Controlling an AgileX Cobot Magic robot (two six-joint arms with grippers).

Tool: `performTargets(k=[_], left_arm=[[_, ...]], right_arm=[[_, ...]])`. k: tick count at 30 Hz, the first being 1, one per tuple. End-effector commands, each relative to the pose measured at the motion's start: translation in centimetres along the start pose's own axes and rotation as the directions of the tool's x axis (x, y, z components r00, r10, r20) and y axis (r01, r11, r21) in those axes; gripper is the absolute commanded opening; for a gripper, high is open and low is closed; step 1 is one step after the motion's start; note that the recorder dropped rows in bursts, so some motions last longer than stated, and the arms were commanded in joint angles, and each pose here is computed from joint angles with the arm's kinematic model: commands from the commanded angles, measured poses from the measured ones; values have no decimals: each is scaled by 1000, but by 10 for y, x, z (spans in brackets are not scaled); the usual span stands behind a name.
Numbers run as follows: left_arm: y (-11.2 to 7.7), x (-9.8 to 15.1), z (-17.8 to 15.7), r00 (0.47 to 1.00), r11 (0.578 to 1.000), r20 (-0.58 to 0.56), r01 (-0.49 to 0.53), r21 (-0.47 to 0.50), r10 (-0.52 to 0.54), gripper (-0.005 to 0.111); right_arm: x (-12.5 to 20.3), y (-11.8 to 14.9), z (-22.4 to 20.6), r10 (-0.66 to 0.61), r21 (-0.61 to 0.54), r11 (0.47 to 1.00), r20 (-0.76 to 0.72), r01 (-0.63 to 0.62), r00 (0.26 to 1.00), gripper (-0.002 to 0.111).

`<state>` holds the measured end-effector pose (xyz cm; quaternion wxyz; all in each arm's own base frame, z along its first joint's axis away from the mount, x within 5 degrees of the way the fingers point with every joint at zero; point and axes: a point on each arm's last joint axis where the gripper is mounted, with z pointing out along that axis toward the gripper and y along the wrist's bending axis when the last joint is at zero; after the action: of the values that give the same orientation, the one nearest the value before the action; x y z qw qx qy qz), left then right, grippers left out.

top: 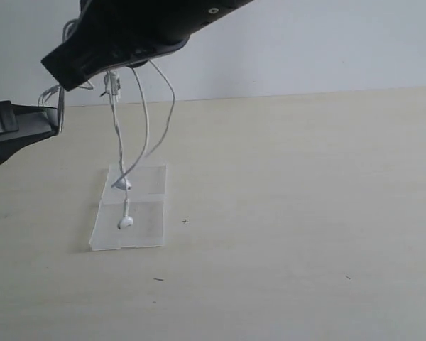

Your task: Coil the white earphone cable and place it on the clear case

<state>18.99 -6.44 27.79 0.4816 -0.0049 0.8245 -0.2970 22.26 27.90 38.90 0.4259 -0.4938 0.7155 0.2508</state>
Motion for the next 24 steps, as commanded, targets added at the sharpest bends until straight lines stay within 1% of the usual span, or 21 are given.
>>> performTargets(k=[1,5,12,15,17,22,24], left_arm=[[21,13,6,995,986,-49,-91,-137,85,0],[21,13,6,995,986,-50,-91,-136,85,0],[21,13,6,995,986,-50,-91,-136,85,0],[19,14,6,994,989,-62,-95,-114,89,1],[17,15,7,993,991,-74,-94,-90,88,9],[6,9,6,992,995,-80,-97,-8,96,44],[2,4,6,992,995,-74,-97,18,98,52]], right_arm=[[-53,-8,-37,10,66,997,299,-32,954,0],[-56,-9,-31,9,40,999,272,-21,962,0],[-51,-11,-18,24,26,999,243,-31,970,0],[-51,-11,-17,25,25,999,242,-32,970,0],[-50,-11,-18,25,24,999,240,-32,970,0],[-47,-10,-14,28,6,1000,211,-29,977,0],[-45,-10,-11,30,-2,1000,197,-30,980,0]])
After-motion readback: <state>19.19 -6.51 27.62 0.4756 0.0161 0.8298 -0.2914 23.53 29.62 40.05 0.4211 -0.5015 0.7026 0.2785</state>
